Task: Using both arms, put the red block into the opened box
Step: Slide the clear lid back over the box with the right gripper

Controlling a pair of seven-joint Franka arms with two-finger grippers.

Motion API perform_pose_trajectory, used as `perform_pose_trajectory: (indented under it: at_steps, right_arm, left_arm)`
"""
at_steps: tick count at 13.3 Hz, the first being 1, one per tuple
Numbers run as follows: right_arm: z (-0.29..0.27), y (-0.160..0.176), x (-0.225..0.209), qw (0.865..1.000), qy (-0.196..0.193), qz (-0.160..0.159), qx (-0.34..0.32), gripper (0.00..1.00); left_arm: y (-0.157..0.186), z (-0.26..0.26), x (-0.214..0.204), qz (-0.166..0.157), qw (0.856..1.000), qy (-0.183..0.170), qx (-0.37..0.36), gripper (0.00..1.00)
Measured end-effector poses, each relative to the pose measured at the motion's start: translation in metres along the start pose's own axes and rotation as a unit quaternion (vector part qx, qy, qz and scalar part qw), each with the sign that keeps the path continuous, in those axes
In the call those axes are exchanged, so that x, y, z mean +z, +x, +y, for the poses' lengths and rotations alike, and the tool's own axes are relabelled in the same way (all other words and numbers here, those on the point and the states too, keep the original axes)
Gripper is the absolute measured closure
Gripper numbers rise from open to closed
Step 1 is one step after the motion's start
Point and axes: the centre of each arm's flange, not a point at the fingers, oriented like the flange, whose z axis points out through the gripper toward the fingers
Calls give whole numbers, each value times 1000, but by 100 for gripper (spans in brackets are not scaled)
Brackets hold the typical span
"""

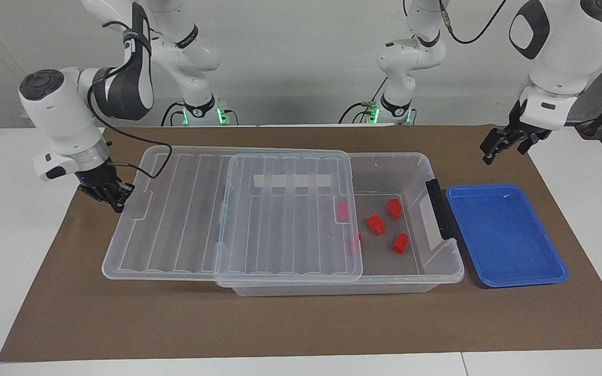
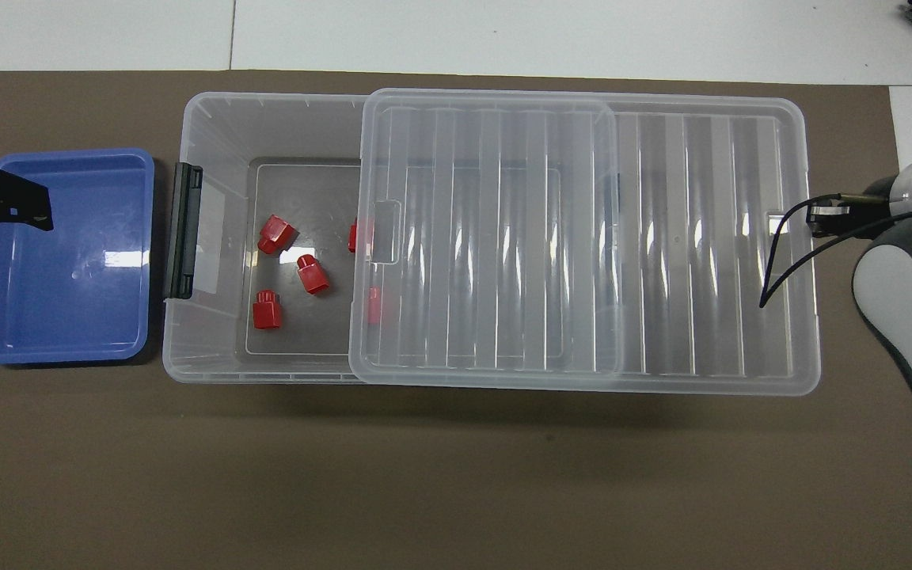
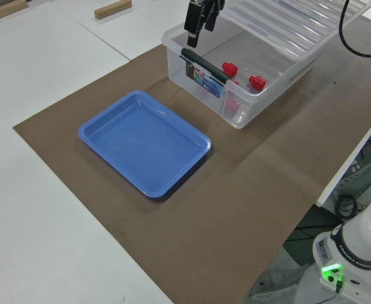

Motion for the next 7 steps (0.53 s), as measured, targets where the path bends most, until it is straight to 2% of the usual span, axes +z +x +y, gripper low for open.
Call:
perform_pose_trajectory:
  at_steps: [5,7]
  right_arm:
    - [-43,-4,-1,998,4,1,-65,99]
    - [-62,-7,-1,996,6,1,-90,99]
  left_arm:
    - [-5,2,-7,1,1000,-3,2,0]
    - [-12,3,-14,-6,1000,-20,3,0]
